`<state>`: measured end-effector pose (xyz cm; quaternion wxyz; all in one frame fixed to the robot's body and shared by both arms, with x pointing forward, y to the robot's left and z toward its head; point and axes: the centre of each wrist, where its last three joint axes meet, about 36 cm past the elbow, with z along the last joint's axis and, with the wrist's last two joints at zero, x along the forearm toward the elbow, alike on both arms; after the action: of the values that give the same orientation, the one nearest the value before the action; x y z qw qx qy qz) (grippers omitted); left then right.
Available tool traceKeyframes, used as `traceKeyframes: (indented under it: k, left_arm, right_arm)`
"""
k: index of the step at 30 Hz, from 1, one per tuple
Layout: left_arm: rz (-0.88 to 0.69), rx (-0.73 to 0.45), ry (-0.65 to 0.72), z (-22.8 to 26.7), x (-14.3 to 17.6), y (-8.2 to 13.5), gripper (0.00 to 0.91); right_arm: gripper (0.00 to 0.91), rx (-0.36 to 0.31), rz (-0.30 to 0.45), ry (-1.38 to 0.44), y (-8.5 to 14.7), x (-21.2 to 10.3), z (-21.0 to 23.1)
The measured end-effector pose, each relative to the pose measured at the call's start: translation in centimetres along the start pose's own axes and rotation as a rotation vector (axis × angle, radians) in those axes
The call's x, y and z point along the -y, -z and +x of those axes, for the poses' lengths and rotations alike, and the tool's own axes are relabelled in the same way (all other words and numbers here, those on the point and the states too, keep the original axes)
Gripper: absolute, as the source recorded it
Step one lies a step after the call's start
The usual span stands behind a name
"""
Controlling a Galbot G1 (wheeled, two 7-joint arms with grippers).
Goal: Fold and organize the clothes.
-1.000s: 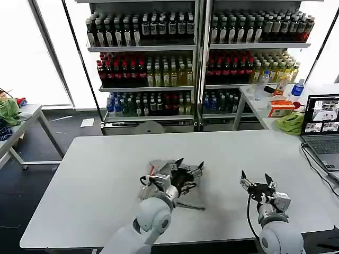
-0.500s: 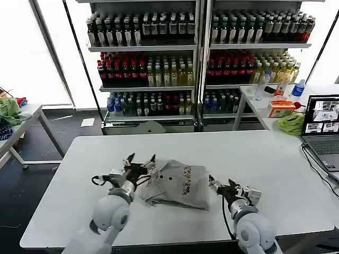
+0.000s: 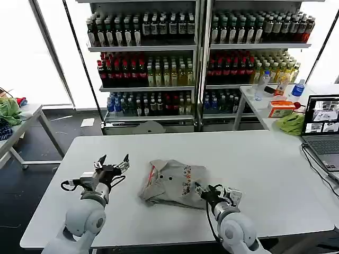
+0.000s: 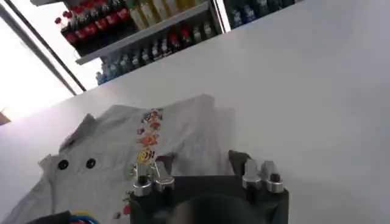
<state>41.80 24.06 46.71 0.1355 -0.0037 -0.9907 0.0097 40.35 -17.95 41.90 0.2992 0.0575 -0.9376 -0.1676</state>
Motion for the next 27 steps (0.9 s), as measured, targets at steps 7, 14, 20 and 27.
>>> traceKeyframes:
  k: [7, 14, 20, 27]
  left_arm:
    - [0.005, 0.003, 0.028, 0.4, -1.0, 0.3, 0.907]
    - [0.007, 0.003, 0.049, 1.0, -1.9, 0.5, 0.907]
    - [0.013, 0.000, 0.053, 1.3, -1.8, 0.5, 0.907]
    - [0.023, 0.000, 0.053, 1.5, -1.6, 0.6, 0.907]
  right_arm:
    - [0.000, -0.013, 0.011, -0.004, -0.4, -0.2, -0.4]
    - [0.000, -0.009, 0.046, -0.006, 0.2, 0.4, -0.1]
    - [0.000, 0.015, 0.121, -0.024, 1.7, 2.3, 0.0]
    - [0.000, 0.046, 0.240, -0.066, 4.4, 5.3, -0.6]
